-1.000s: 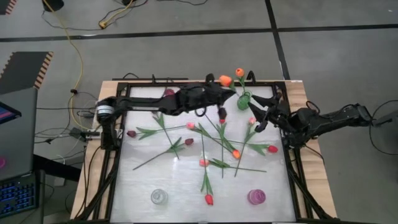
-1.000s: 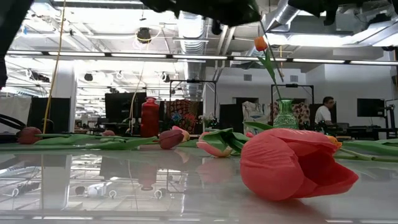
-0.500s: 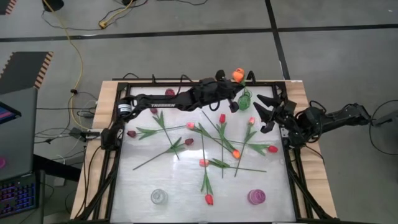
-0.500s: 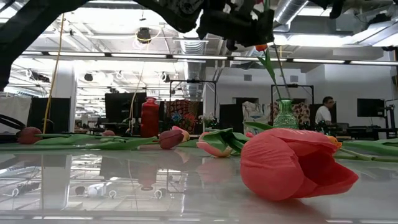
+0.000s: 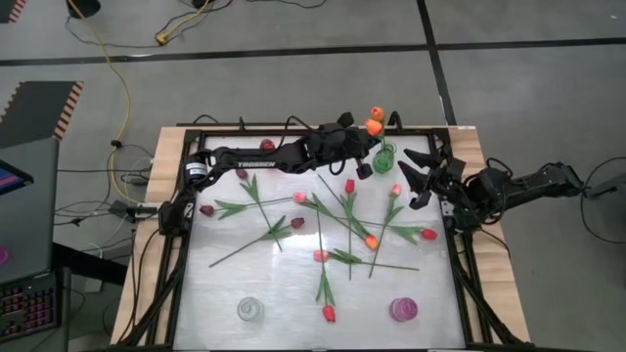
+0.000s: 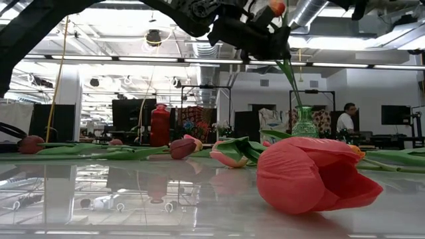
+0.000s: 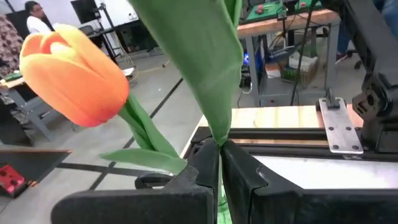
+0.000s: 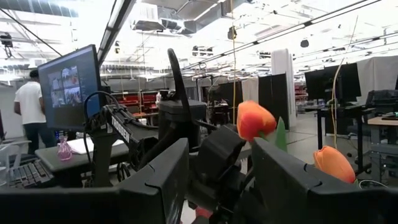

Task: Sort flowers into vase by color
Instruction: Put the orange flower into the green vase

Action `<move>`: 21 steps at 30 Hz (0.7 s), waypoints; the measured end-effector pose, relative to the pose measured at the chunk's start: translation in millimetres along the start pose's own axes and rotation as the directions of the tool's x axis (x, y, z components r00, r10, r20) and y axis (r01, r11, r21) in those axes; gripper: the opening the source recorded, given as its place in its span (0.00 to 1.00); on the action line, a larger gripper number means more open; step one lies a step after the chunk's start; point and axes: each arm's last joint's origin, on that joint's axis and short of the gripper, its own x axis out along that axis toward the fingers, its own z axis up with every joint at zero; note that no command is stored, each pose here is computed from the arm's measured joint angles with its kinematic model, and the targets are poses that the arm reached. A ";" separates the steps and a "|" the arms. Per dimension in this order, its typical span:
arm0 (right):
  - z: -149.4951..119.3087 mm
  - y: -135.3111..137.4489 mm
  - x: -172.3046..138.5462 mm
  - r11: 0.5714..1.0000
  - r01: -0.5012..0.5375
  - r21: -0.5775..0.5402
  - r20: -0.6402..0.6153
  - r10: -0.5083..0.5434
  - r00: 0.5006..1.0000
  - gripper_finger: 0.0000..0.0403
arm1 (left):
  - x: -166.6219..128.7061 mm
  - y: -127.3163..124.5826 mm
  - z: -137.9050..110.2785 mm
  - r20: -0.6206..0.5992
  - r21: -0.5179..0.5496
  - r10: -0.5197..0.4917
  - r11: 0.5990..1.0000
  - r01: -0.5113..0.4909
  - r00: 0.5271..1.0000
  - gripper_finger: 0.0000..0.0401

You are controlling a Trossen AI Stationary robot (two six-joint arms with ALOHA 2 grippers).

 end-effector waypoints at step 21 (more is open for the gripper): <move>-0.1 0.0 -0.1 1.000 -0.001 0.001 0.001 0.001 1.000 0.50 | -0.3 2.4 -6.1 -0.079 -0.001 0.090 0.996 -0.090 0.993 0.37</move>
